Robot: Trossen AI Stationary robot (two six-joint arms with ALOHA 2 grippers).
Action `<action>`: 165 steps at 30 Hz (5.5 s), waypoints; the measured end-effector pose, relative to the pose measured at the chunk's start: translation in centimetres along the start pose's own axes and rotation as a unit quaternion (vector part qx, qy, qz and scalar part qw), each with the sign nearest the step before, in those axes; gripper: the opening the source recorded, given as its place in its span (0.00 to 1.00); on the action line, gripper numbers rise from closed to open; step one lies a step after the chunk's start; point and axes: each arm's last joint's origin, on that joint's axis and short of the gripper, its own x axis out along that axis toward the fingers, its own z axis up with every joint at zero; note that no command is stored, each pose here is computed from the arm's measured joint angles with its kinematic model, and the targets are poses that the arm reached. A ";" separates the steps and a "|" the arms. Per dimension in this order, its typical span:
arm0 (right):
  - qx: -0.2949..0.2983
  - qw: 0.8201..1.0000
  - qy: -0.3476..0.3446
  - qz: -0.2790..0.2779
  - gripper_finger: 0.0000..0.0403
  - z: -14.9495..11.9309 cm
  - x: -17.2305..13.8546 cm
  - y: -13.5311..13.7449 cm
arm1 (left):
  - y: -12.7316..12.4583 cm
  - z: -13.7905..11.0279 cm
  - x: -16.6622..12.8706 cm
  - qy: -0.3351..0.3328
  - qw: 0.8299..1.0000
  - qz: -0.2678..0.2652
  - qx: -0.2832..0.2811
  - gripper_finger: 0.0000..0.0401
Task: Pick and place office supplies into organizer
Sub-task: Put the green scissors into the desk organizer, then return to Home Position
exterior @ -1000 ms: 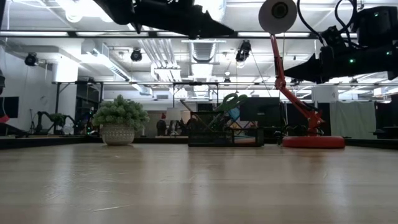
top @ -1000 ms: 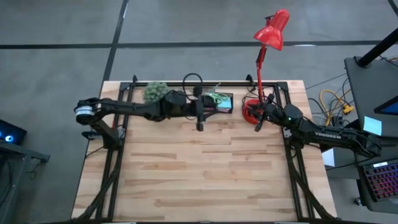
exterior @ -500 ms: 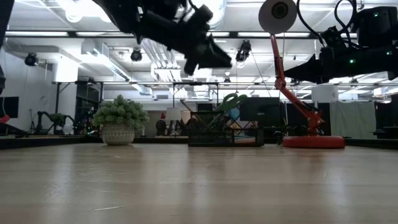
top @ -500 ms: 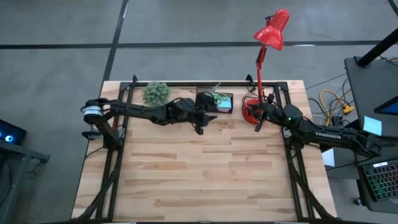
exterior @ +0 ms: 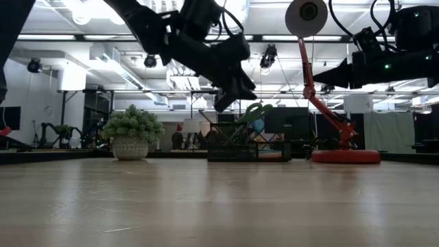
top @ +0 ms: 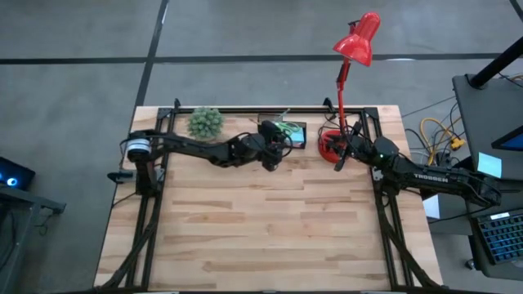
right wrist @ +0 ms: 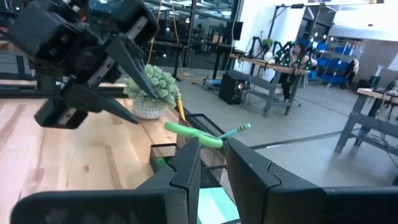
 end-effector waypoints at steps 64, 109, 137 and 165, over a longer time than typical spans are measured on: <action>-0.004 1.000 0.005 0.000 0.17 -0.1 0.0 0.0 | 0.2 -1.5 3.6 0.060 0.989 0.118 -0.059 0.05; -0.008 1.000 0.005 0.000 0.17 -0.1 0.0 0.0 | 4.6 -6.0 2.8 0.050 0.940 0.079 -0.328 0.06; -0.007 1.000 0.005 0.000 0.17 -0.1 0.0 0.0 | 5.0 -6.4 2.7 0.030 0.929 0.039 -0.367 0.26; -0.007 1.000 0.004 0.000 0.17 -0.1 0.0 0.0 | 5.4 -3.3 0.6 -0.147 0.865 -0.210 -0.432 0.04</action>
